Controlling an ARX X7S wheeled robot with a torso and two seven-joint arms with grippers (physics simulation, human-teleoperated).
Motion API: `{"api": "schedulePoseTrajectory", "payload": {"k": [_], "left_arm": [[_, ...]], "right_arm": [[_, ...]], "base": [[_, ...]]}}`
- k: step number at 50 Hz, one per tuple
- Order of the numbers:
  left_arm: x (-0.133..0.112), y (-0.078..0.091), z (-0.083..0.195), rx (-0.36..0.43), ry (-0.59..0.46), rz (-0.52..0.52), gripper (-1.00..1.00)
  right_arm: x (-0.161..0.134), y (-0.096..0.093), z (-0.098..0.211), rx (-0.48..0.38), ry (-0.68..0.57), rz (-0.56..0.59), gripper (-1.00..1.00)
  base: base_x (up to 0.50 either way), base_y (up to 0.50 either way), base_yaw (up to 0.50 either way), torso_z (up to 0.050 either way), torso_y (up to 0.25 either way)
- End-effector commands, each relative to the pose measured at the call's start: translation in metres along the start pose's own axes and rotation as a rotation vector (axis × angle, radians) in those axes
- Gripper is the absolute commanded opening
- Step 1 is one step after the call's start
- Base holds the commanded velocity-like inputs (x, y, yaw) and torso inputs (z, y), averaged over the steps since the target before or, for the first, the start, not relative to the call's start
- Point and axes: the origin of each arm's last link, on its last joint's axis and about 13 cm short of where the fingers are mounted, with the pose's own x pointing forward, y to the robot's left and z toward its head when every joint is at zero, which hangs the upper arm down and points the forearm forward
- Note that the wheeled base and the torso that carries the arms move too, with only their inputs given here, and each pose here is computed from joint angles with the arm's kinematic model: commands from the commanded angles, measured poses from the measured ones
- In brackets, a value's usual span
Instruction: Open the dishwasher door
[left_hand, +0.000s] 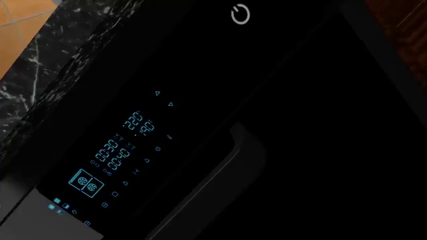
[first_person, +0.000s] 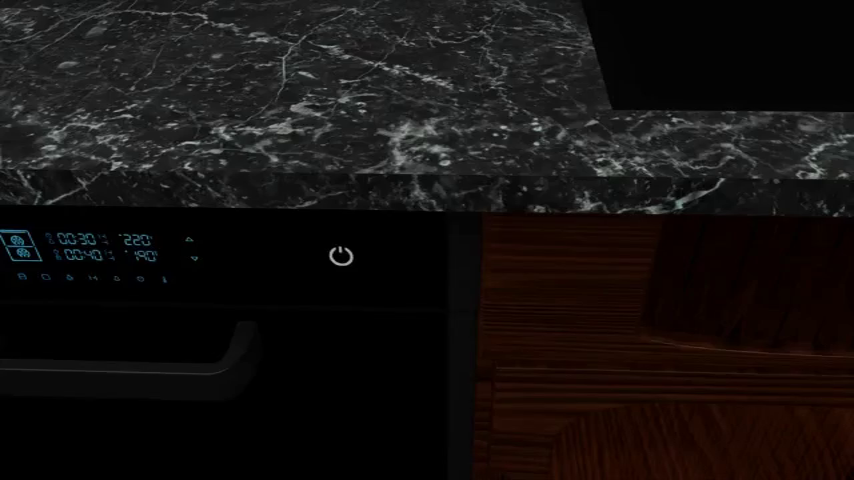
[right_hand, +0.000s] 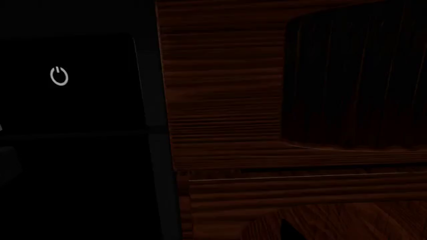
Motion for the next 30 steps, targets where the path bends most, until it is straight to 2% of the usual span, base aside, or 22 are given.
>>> {"api": "schedulePoseTrajectory", "payload": {"k": [1,10,30], "left_arm": [[-0.004,0.025,0.006,0.337,0.007,-0.03,1.0],[0.01,0.031,0.003,0.481,0.016,-0.097,1.0],[0.04,0.032,-0.006,0.611,-0.012,-0.105,1.0]], "right_arm": [[-0.003,0.0,-0.003,0.01,0.004,-0.003,1.0],[-0.005,0.0,-0.002,0.014,-0.002,-0.005,1.0],[-0.008,-0.002,0.001,0.015,-0.008,-0.021,1.0]], "base": [[0.0,0.0,0.0,0.0,0.0],[0.0,0.0,0.0,0.0,0.0],[0.0,0.0,0.0,0.0,0.0]]}}
